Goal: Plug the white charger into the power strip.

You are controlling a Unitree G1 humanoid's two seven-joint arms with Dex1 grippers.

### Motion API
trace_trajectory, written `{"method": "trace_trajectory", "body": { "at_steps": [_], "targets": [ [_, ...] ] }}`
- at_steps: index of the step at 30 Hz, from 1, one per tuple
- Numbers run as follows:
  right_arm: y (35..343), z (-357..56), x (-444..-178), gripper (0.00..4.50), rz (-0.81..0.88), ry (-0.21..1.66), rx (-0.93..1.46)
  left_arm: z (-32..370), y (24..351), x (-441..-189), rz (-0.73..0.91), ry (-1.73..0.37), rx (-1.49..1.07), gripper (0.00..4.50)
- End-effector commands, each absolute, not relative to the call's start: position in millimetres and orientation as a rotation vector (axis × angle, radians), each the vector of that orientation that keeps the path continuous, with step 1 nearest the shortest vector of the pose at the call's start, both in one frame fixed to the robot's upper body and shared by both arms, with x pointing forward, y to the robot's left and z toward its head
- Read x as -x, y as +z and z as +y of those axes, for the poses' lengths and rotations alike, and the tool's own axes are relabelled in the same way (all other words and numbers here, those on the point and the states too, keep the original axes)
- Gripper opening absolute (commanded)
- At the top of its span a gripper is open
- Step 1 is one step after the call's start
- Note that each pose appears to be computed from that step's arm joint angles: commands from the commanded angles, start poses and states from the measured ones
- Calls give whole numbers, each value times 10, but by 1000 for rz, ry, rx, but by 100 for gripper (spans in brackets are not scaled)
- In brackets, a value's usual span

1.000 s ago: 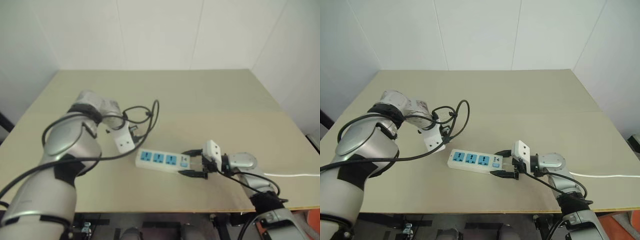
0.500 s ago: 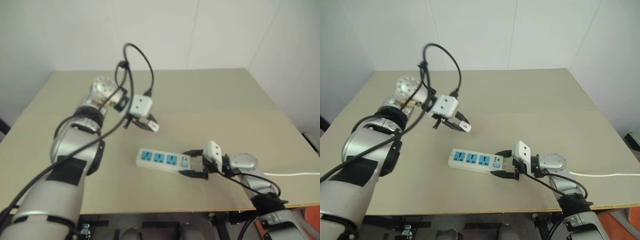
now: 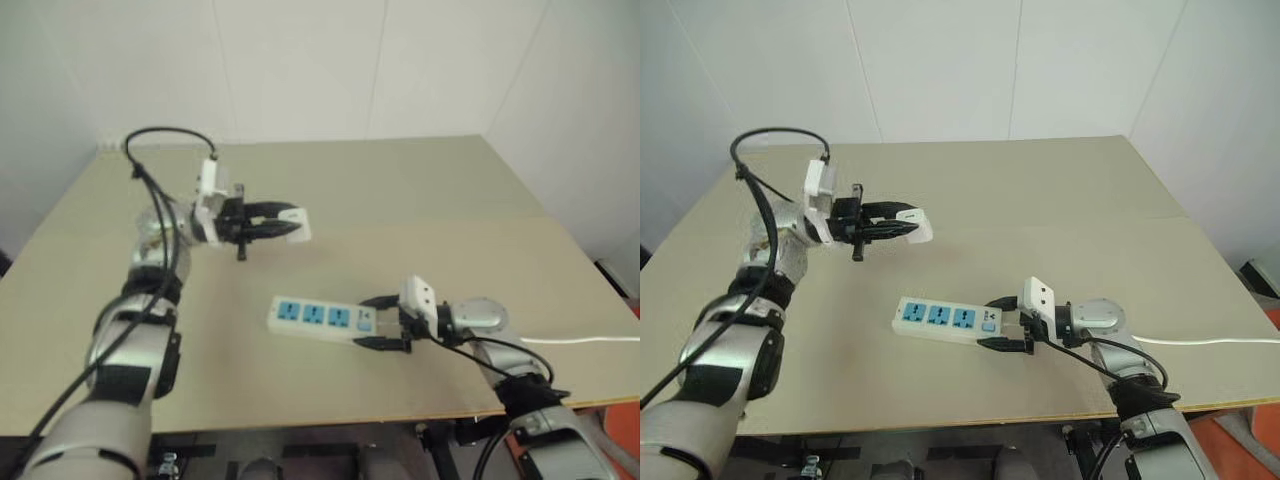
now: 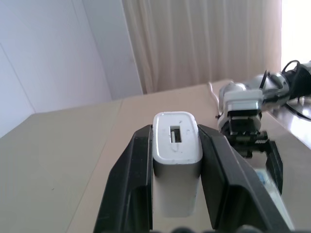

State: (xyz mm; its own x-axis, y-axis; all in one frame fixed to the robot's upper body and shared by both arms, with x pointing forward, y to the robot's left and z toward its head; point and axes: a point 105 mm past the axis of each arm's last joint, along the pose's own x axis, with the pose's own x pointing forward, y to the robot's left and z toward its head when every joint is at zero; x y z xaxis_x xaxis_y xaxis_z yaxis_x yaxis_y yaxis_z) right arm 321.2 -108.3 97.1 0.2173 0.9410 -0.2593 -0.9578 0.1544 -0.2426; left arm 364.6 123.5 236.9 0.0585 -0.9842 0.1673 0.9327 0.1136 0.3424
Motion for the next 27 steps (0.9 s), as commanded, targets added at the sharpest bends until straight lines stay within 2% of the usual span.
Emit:
{"method": "trace_trajectory", "body": {
  "at_steps": [1, 4, 9, 16, 20, 27],
  "targets": [
    [1002, -974, -3211, 339, 14, 1390, 408, 1234, 2651, -3561, -521, -1390, -21, 99],
    [992, -895, -3202, 339, 1, 1410, 402, 1204, 2572, -3431, -488, -1368, 79, 99],
    [950, -827, -3199, 339, 13, 1453, 397, 1132, 2383, -3215, -331, -1428, 199, 99],
    [901, -768, -3219, 339, 27, 1489, 405, 1159, 2072, -3108, -134, -1551, 90, 99],
    [903, -740, -3195, 339, 25, 1515, 391, 1191, 1944, -3054, -113, -1644, -8, 99],
    [860, -764, -3166, 339, 45, 1527, 399, 1153, 1855, -3118, -128, -1667, -65, 99]
  ]
}}
